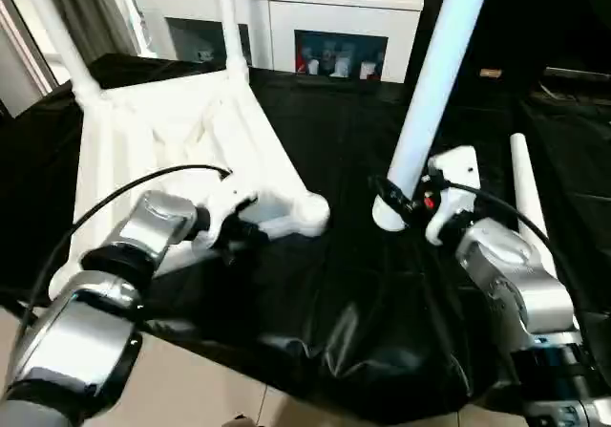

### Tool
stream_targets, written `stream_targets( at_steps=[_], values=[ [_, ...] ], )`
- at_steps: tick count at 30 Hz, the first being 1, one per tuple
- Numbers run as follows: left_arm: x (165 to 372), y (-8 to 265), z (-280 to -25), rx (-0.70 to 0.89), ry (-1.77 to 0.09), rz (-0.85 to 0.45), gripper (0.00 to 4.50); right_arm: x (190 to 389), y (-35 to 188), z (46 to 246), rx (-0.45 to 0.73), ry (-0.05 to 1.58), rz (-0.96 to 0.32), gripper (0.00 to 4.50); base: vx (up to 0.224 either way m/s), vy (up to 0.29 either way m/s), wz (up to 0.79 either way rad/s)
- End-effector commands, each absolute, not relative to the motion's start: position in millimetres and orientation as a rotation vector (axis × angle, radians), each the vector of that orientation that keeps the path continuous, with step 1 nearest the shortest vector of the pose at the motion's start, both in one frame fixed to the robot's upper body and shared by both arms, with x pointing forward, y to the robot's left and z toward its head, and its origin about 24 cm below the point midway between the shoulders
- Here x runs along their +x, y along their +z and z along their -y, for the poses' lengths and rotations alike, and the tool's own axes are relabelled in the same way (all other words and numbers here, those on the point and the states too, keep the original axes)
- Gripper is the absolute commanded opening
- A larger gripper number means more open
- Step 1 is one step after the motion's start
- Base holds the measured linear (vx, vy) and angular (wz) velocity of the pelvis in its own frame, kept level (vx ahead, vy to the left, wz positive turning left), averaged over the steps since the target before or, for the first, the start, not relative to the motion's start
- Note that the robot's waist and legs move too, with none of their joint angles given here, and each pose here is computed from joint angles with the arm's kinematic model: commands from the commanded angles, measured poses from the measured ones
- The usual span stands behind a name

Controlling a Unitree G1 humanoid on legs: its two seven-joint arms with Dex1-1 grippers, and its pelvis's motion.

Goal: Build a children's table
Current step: Insert table leg to table base

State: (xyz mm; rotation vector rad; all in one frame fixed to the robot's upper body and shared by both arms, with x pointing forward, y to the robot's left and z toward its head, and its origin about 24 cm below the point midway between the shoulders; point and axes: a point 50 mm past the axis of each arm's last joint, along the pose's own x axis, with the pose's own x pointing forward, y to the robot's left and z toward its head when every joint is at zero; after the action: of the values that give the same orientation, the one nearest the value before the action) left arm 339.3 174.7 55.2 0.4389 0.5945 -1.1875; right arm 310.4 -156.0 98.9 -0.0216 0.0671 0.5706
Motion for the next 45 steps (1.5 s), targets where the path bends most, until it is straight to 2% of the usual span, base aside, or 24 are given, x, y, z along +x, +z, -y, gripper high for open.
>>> stream_targets(
  at_steps=[1,5,9,16,21,32,45],
  values=[
    [323,54,-157,0.44,-1.375,-0.558,0.0,308.3,108,151.8,-0.014,0.611,-0.038,1.86,0.0,0.0,0.0],
    [310,55,-144,0.472,-1.425,-0.471,0.0,303.5,108,143.1,0.026,0.671,-0.046,1.86,0.0,0.0,0.0],
    [302,52,-143,0.501,-1.407,-0.442,0.0,300.8,109,133.7,0.063,0.718,-0.045,1.86,0.0,0.0,0.0],
    [304,53,-146,0.484,-1.324,-0.402,0.0,300.2,110,127.2,0.106,0.753,-0.052,1.86,0.0,0.0,0.0],
    [303,54,-145,0.418,-1.316,-0.4,0.0,292.1,102,121.0,0.081,0.83,-0.135,1.86,0.0,0.0,0.0],
    [310,51,-142,0.426,-1.261,-0.414,0.0,288.1,90,110.7,0.083,0.863,-0.237,1.86,0.0,0.0,0.0],
    [313,51,-139,0.408,-1.25,-0.401,0.0,303.8,77,111.5,0.074,0.797,-0.271,1.86,0.0,0.0,0.0]
  ],
)
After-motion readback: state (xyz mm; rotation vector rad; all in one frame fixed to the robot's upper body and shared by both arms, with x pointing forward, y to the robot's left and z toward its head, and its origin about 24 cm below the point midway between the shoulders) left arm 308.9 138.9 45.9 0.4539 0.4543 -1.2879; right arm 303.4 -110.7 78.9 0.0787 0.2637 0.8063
